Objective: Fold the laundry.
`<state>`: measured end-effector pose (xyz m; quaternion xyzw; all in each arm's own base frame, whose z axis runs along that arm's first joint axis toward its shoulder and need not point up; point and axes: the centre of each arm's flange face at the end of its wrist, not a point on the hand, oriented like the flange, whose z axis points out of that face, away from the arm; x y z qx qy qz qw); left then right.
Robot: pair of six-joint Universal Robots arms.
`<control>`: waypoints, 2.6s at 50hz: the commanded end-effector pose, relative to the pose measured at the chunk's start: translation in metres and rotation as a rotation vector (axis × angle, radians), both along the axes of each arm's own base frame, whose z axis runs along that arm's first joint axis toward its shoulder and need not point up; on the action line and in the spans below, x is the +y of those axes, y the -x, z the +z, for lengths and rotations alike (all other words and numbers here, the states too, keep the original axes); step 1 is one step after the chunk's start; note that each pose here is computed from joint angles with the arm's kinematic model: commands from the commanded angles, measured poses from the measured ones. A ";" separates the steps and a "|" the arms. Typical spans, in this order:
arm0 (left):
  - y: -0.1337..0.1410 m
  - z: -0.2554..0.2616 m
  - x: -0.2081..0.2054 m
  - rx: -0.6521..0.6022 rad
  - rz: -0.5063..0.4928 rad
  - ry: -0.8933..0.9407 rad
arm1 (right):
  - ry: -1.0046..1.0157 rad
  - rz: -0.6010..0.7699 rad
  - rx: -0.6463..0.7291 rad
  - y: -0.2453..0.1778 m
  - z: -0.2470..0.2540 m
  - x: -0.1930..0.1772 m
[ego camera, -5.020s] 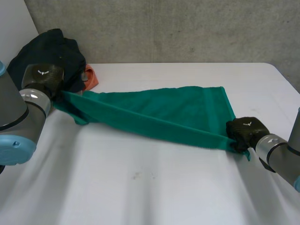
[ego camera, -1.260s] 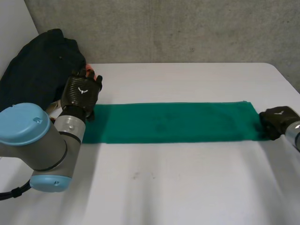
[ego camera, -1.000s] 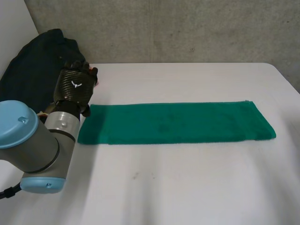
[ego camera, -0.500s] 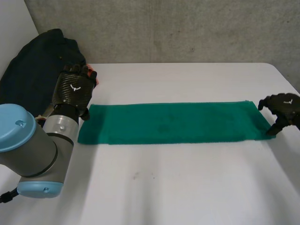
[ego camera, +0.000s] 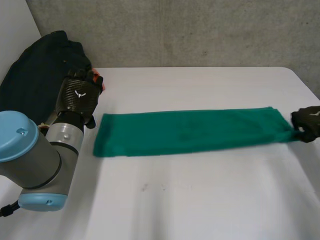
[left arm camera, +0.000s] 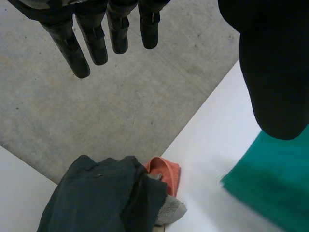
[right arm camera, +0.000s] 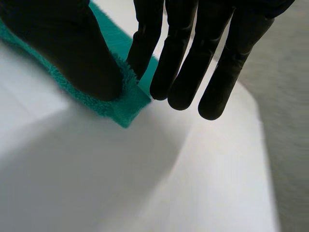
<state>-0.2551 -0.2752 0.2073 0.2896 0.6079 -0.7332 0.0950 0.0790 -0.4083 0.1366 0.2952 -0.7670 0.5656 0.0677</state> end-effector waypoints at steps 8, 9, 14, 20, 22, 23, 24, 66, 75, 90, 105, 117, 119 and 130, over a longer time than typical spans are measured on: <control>-0.002 0.005 0.000 0.006 0.006 0.014 | 0.165 -0.121 0.279 0.062 0.043 -0.019; -0.002 0.007 0.000 0.008 0.006 0.018 | 0.177 -0.111 0.274 0.058 0.045 -0.020; -0.003 0.012 0.001 0.015 0.011 0.032 | 0.332 0.099 0.240 -0.035 0.079 -0.009; -0.005 0.020 0.002 0.047 0.012 0.044 | 0.492 0.457 0.162 -0.163 0.101 0.046; -0.006 0.022 0.002 0.063 0.012 0.045 | 0.518 0.555 0.138 -0.194 0.102 0.067; -0.006 0.022 0.002 0.068 0.013 0.044 | 0.531 0.645 0.115 -0.221 0.099 0.088; -0.007 0.022 0.001 0.073 0.015 0.041 | 0.528 0.687 0.104 -0.233 0.095 0.098; 0.107 -0.028 0.044 0.021 -0.298 -0.064 | -0.088 0.234 0.010 -0.144 -0.026 0.096; 0.075 -0.007 0.036 0.037 -0.221 -0.051 | 0.063 0.245 0.013 -0.162 0.011 0.077; 0.020 0.022 0.012 0.097 -0.065 -0.012 | 0.206 0.868 -0.091 -0.330 0.012 0.205; 0.080 0.013 0.019 0.173 -0.226 -0.059 | 0.040 0.353 -0.480 -0.260 0.079 0.133; 0.090 -0.050 0.026 0.071 -0.214 -0.402 | -0.246 0.360 -0.417 -0.268 0.028 0.120; 0.088 -0.058 0.027 0.048 -0.207 -0.435 | -0.284 0.352 -0.394 -0.269 0.016 0.117; 0.082 -0.064 0.022 -0.006 -0.187 -0.486 | -0.264 0.350 -0.295 -0.270 0.014 0.114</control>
